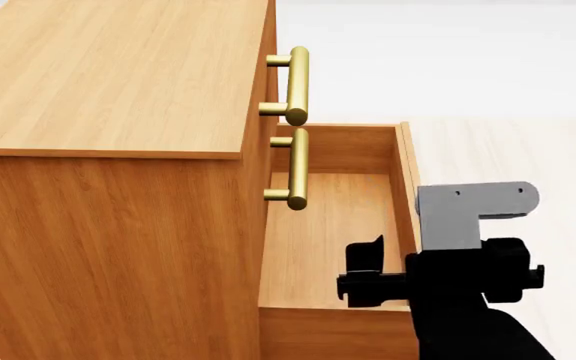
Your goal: Put the bowl in the bottom drawer of the cabinet and close it.
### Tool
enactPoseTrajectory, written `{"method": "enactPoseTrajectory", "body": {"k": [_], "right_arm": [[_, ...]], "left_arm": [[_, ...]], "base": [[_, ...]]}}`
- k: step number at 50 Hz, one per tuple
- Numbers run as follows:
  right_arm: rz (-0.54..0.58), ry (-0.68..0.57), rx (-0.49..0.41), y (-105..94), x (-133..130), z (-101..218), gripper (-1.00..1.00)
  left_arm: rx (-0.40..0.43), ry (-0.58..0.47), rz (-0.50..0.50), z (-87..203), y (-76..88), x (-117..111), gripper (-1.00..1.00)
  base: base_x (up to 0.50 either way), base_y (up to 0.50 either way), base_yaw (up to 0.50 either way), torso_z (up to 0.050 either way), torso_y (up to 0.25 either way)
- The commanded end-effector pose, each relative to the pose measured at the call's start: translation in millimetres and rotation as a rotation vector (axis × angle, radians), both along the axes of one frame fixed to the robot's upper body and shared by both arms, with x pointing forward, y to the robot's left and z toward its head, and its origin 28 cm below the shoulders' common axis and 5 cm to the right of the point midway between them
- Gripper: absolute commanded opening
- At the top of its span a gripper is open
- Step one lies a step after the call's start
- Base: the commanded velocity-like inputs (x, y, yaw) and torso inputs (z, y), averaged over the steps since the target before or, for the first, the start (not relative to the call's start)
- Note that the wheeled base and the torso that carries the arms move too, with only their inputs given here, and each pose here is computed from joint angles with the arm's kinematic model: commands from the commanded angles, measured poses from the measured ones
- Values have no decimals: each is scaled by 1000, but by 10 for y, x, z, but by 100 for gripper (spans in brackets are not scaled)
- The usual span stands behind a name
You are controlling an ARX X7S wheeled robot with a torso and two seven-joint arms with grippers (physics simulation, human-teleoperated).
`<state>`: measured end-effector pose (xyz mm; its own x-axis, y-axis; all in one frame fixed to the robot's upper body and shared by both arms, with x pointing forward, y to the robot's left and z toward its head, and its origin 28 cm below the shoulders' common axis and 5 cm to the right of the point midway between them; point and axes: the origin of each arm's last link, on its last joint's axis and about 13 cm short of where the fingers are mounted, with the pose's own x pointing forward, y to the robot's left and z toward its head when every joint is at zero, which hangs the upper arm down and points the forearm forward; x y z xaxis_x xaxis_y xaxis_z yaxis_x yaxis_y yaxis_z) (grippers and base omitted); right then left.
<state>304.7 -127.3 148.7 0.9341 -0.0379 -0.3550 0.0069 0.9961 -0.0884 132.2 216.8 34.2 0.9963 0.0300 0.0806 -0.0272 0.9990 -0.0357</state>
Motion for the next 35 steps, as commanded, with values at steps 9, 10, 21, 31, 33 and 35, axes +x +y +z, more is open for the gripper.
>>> {"method": "enactPoseTrajectory", "body": {"k": [9,10,21,31,33,35], "right_arm": [[-9,96,44,-26,69,-67,100],[-11,98,46,-29,75,-65,100],[-61,133,77,-65,191,-86,100],[-91,150,96,-114,271,-135,100],[-100,151,94,-128,288,-144,100],[-103,152,93,-139,295,-152,100]], "left_arm": [[0,-2,0,-5,-1,1,100],[-1,-2,0,-3,0,1,100],[-3,-2,0,0,2,-5,100],[-3,-2,0,0,4,-8,100],[-1,-2,0,-2,2,-6,100],[-1,-2,0,5,1,-8,100]], "base": [[0,0,0,0,0],[0,0,0,0,0],[0,0,0,0,0],[0,0,0,0,0],[0,0,0,0,0],[0,0,0,0,0]]}}
